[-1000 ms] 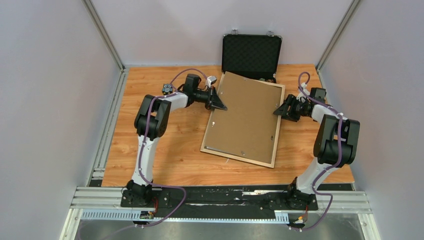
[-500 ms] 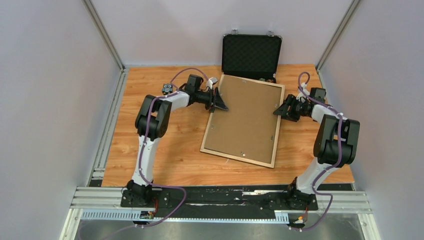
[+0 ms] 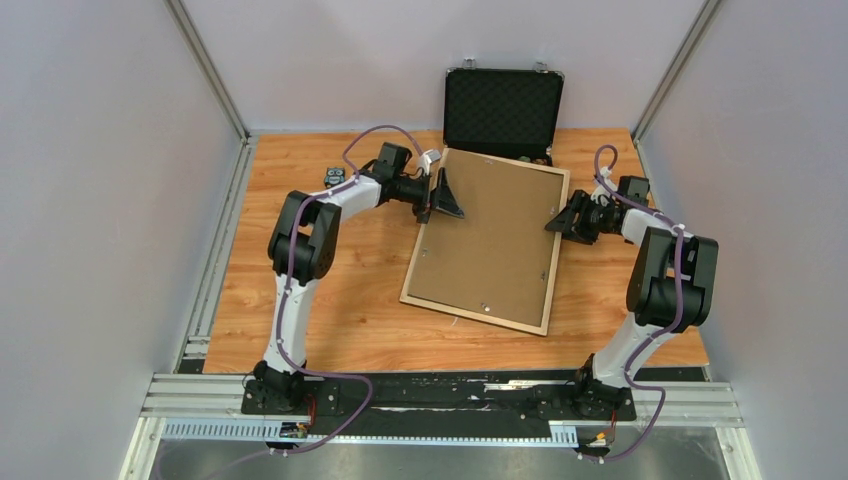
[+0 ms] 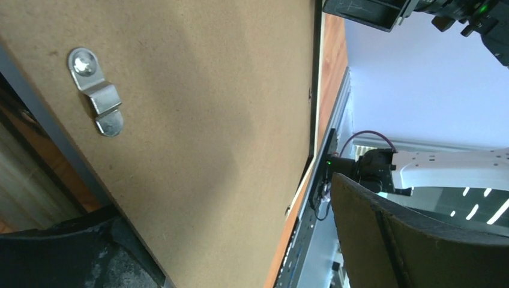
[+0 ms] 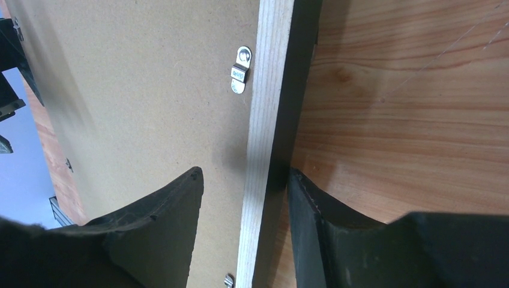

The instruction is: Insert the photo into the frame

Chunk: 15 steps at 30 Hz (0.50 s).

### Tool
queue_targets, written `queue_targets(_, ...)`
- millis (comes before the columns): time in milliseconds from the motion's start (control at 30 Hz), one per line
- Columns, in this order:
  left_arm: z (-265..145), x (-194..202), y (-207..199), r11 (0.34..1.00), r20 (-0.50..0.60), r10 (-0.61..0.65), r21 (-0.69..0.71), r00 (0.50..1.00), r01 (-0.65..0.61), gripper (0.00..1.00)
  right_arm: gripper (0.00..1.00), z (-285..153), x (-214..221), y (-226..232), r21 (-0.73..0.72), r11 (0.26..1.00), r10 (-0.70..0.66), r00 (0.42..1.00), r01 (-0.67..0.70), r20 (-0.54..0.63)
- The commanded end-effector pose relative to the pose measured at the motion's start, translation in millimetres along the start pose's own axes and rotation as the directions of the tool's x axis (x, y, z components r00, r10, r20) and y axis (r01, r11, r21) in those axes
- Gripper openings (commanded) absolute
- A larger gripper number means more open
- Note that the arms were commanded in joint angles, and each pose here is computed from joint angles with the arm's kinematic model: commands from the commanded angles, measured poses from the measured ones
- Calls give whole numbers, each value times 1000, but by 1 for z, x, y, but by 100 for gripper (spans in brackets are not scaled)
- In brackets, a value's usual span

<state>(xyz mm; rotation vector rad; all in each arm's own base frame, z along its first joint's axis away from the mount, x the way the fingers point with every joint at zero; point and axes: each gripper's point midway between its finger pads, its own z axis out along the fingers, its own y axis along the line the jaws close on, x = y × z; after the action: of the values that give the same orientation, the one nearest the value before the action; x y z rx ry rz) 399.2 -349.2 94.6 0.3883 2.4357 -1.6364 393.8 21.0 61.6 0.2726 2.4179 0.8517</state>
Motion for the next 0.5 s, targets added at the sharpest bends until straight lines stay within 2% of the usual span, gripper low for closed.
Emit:
queue_targets(0,-7,-5,20,985,26,75,-155,997,-70,98,52,0,-8,10,-37,999,-23,1000,24,17)
queue_targets(467,-23,-4,25,957,32,91,-279,995,-78,100,52,-1,-10,9,-29,999,-26,999,26,23)
